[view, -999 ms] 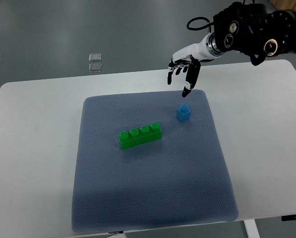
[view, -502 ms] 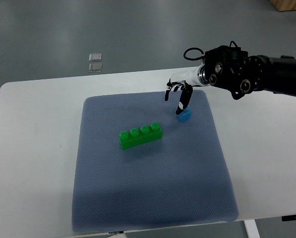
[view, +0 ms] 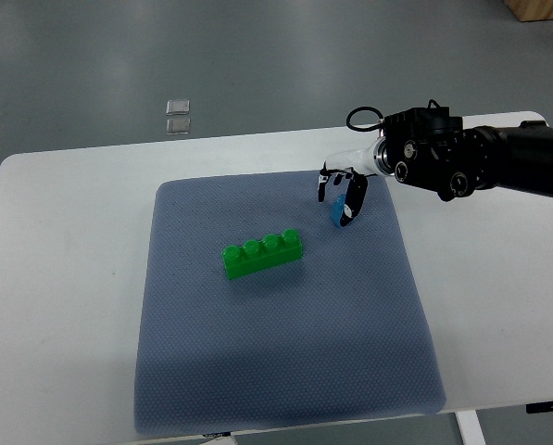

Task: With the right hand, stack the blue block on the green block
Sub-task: 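Lower the right hand onto the blue block and close fingers around it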

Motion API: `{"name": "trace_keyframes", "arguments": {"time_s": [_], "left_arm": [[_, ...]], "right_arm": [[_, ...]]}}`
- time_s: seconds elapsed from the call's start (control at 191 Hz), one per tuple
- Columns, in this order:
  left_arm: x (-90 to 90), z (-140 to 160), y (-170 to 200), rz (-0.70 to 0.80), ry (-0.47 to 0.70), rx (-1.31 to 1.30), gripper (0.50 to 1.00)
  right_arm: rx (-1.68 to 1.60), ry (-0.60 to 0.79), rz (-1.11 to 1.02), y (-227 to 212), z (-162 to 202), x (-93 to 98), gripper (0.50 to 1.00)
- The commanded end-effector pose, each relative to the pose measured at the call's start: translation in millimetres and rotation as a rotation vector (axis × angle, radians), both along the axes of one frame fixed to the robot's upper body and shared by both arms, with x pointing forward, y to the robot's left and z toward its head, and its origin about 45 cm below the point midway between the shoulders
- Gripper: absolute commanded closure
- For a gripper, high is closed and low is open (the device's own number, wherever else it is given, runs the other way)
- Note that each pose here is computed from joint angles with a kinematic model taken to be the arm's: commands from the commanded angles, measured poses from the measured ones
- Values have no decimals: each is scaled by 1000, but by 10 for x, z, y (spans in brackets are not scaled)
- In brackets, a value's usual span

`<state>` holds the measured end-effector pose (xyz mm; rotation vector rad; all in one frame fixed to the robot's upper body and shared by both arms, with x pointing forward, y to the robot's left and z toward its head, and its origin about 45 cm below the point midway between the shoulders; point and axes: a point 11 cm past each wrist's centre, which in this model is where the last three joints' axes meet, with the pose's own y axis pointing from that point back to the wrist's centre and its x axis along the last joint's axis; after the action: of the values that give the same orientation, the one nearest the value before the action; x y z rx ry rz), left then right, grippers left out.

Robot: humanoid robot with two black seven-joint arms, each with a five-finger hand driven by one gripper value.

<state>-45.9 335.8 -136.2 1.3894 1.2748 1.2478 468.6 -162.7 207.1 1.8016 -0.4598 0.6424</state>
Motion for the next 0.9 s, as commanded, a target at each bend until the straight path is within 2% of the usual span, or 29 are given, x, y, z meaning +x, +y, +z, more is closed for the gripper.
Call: {"name": "trace_keyframes", "arguments": {"time_s": [0.0,0.188,0.235,0.722,0.727,0.895], "left_arm": [[7,0,0,0,-1,0,500],[-2,0,0,0,0,0,500],[-3,0,0,0,0,0,500],[-2,0,0,0,0,0,500],[7,0,0,0,-1,0,500],[7,0,0,0,-1,0,500]], "right_arm": [[-3,-6,-6,-38,-30,-5,656],[-21,-11,6,-57,-49,-10,679],[-24,-10,2,-80,-70,-18,699],[-23,-2,5,-91,-83,-37,750],[-22,-2,6,-89,-82,-38,770],[-42,-13,26,-92,-81,-35,805]]}}
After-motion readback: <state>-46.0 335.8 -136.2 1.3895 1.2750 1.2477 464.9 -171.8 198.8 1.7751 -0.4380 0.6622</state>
